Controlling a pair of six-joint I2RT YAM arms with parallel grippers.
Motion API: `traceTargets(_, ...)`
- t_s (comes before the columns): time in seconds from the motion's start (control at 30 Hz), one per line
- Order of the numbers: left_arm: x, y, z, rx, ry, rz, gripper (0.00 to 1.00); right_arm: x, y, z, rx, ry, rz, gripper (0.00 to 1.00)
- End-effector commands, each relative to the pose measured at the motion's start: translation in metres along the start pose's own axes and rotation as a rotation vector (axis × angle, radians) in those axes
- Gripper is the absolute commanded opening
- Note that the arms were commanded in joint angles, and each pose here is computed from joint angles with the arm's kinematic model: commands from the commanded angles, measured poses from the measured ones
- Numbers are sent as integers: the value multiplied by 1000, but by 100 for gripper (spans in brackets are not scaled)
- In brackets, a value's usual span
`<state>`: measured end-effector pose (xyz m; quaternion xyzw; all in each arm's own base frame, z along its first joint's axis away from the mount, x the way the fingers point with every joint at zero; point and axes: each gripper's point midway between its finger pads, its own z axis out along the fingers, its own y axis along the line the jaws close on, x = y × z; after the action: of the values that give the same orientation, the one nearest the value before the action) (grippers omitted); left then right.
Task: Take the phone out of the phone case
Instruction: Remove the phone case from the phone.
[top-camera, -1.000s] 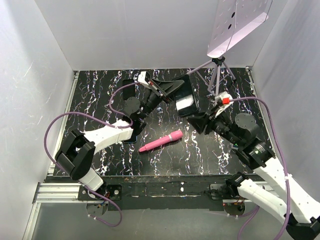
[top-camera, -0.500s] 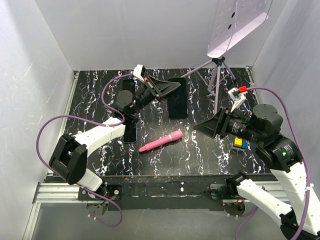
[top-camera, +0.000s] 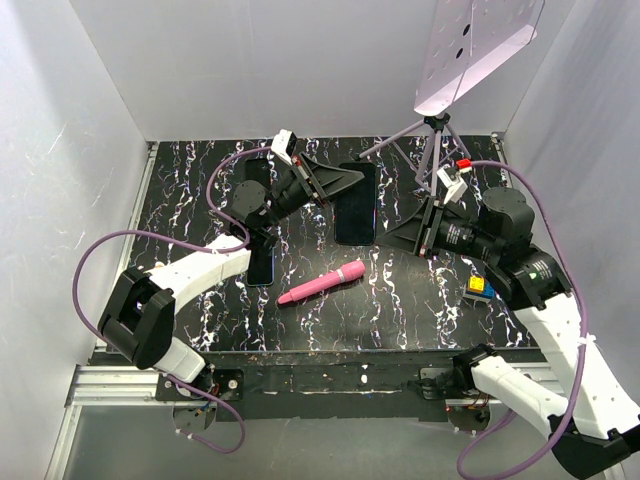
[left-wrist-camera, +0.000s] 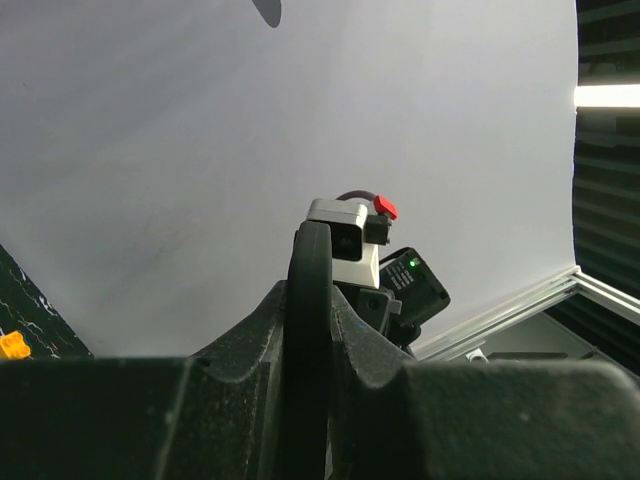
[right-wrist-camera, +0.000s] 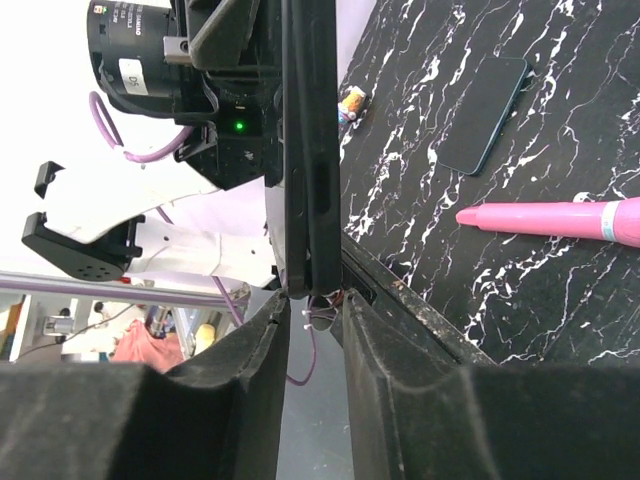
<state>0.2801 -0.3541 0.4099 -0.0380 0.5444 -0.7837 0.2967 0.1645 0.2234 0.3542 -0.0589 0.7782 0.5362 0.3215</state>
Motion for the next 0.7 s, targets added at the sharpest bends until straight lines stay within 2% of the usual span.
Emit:
traceTargets(0.0,2,-41,-4,104,10,31,0,-13,19,4,-108,-27,-11,31)
traceTargets(0.13,2,-39,-5,93,9,39,0,-13,21,2,-117,-40,-10,29)
traceTargets(0.27,3,-39,-4,91,13,50,0,-11,20,1,-121,-43,-4,34)
traceTargets(0.5,6,-40,-5,90,22,48,0,-12,21,7,-152,-39,19,27)
traceTargets(0.67,11,-42,-3,96,29,40,0,-14,15,16,-163,-32,52,27)
